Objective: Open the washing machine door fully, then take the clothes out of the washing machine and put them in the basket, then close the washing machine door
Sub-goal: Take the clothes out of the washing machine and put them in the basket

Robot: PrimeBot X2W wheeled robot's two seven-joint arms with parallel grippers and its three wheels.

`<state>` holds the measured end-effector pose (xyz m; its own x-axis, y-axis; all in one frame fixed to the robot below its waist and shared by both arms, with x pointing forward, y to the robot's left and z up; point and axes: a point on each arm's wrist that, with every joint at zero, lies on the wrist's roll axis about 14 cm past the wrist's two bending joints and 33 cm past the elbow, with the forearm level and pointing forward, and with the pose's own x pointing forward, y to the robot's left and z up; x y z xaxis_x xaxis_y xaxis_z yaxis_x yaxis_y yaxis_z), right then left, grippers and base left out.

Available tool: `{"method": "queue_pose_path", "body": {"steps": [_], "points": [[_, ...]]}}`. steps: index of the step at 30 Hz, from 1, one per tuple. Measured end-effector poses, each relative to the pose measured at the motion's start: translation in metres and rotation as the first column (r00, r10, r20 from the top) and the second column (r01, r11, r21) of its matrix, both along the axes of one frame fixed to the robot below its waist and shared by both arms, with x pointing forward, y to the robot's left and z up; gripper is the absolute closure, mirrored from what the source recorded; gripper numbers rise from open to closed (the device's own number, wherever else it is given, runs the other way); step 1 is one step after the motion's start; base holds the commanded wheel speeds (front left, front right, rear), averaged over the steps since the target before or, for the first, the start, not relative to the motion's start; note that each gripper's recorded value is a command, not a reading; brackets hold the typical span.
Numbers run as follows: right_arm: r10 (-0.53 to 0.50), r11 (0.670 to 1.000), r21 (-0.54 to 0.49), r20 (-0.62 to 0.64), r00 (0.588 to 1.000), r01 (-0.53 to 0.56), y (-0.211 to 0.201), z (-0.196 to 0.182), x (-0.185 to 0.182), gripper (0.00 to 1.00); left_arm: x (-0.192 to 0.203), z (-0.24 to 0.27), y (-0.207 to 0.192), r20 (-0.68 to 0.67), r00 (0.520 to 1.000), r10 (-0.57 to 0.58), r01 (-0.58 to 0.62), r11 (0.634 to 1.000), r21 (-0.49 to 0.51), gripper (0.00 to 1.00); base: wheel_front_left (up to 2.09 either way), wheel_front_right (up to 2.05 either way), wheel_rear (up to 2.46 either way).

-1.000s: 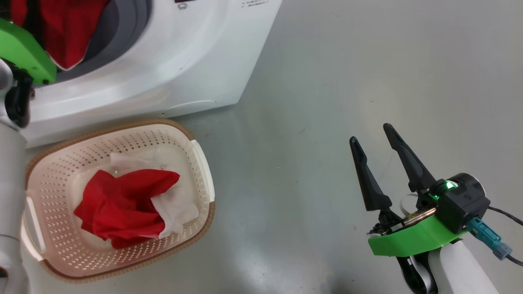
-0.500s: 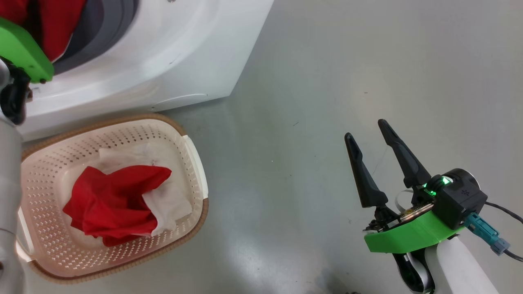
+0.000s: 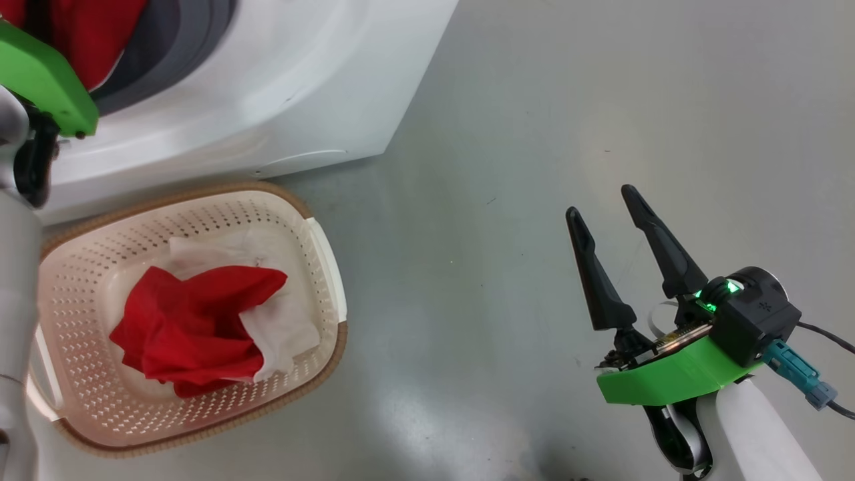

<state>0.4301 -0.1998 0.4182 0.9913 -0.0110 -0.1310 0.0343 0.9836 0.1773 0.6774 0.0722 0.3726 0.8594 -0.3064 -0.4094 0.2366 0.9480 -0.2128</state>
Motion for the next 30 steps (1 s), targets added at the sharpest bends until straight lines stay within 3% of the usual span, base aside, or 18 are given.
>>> {"method": "queue_pose_path", "body": {"steps": [18, 30], "points": [[0.018, 1.0, 0.017, 0.03, 0.999, -0.019, 0.008, 0.008, 0.005, 0.0, 0.009, 0.055, 0.021, 0.206, 0.978, -0.028, 0.005, 0.994, 0.109, 1.0, 0.0, 0.0, 0.0], [0.04, 0.999, 0.031, 0.06, 0.997, -0.042, 0.016, 0.018, 0.008, 0.0, -0.018, 0.071, 0.028, 0.313, 0.948, -0.063, 0.018, 0.989, 0.146, 1.0, 0.0, 0.0, 0.0]]}}
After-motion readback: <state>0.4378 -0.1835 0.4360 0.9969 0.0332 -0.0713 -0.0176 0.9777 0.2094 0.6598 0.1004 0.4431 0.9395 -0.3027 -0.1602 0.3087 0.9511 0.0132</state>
